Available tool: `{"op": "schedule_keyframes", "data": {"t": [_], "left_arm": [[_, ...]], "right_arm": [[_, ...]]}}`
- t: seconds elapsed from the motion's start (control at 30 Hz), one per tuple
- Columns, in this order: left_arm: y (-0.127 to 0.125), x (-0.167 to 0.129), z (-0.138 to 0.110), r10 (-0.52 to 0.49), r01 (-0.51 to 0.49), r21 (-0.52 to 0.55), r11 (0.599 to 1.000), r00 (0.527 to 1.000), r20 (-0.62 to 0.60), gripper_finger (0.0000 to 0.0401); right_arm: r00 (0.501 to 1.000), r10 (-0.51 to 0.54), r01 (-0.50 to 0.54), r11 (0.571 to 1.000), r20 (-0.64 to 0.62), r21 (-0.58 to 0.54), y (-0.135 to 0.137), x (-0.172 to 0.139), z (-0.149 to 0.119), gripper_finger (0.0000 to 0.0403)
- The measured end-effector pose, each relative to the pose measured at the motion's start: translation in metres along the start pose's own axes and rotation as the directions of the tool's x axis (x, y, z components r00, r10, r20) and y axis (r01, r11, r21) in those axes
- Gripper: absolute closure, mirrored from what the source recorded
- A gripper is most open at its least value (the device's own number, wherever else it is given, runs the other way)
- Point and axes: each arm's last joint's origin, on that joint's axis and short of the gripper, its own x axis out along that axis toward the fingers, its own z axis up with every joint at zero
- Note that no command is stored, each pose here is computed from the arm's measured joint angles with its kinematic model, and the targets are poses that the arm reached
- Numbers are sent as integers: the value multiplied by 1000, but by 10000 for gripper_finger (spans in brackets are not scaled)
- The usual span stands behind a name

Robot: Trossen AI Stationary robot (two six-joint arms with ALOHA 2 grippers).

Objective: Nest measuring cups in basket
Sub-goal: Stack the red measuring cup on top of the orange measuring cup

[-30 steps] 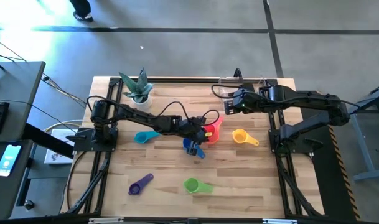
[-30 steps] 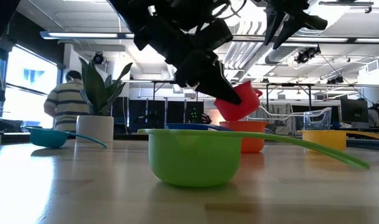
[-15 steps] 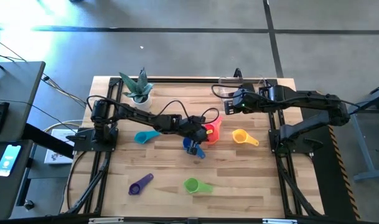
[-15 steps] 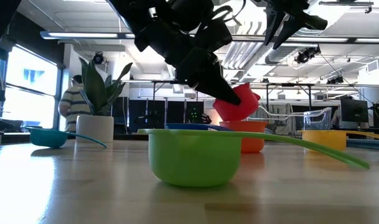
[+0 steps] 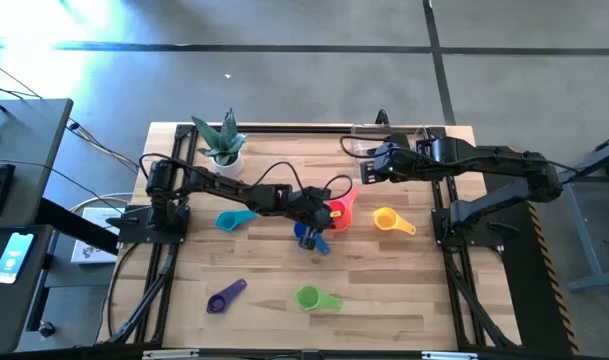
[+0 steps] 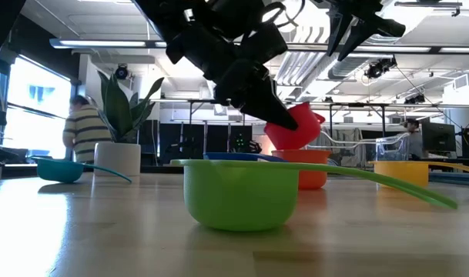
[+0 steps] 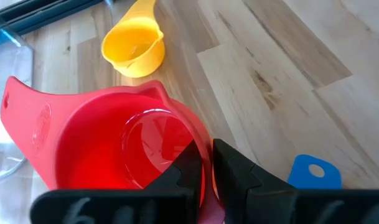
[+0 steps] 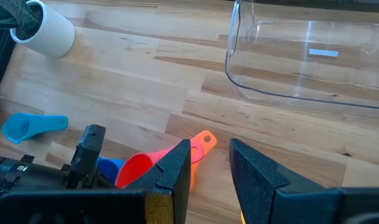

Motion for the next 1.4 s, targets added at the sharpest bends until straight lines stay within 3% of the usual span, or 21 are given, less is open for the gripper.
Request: {"op": "schedule_keyframes", "data": {"t": [0.37, 1.4], "left_arm": [[0, 0, 0, -7, 7, -44, 999, 1000, 1, 344], [-1, 0, 0, -22, 22, -46, 999, 1000, 6, 342]], "right_arm": [[1000, 0, 0, 1000, 0, 0, 0, 0, 0, 301], [1000, 0, 0, 1000, 0, -3, 0, 0, 0, 301]]}}
